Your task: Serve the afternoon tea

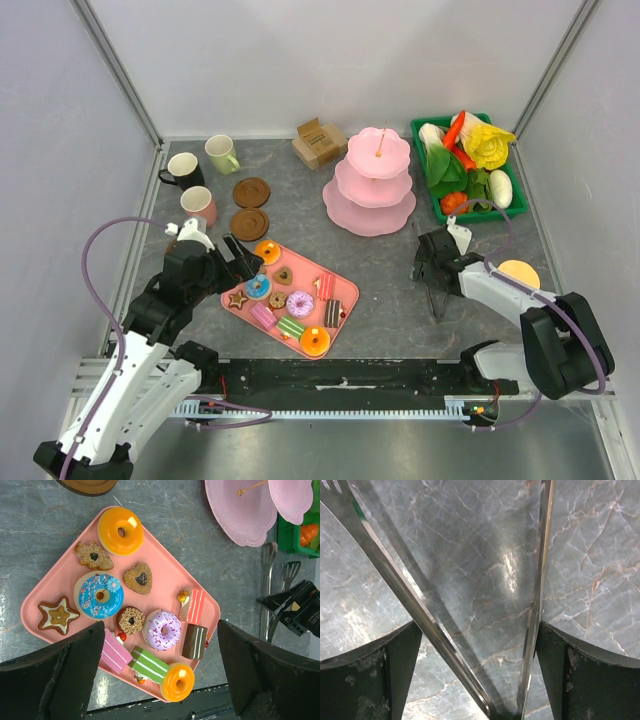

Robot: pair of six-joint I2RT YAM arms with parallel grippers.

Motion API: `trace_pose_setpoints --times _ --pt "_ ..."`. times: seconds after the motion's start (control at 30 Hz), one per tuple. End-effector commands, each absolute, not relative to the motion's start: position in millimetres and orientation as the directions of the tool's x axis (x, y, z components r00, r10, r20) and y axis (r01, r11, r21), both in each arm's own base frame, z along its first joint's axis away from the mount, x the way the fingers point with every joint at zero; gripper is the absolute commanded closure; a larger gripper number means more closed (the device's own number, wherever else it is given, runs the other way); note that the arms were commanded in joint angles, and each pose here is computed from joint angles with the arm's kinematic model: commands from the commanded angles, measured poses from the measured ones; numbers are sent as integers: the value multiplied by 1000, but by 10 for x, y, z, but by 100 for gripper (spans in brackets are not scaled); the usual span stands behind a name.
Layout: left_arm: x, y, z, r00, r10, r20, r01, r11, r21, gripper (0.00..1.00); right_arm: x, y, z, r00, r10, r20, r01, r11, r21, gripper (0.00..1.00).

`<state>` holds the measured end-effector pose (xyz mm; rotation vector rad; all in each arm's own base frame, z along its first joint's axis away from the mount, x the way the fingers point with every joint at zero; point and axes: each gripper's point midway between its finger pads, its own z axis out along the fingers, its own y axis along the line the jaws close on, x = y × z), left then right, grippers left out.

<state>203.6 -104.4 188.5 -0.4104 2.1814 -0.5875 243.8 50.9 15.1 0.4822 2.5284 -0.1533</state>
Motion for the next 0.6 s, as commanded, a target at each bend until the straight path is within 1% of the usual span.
trace_pose_setpoints --times 0.0,0.33,0.47,0.57 --pt "2137 -1050 2000 -576 -473 -667 -65 840 -539 1 2548 470 86 -787 283 -548 349 937 -19 2" --pt "2158 -1033 2029 -566 -479 -671 -73 840 -538 1 2539 420 -129 -810 313 -496 377 925 -33 2" --pt "2159 -1028 2023 -565 -480 -671 -76 840 -537 1 2468 378 -107 -812 316 -491 389 920 -51 12" --pt "2160 -1032 2021 -565 -484 -668 -80 838 -540 1 2423 402 -28 -811 321 -489 382 924 -27 20"
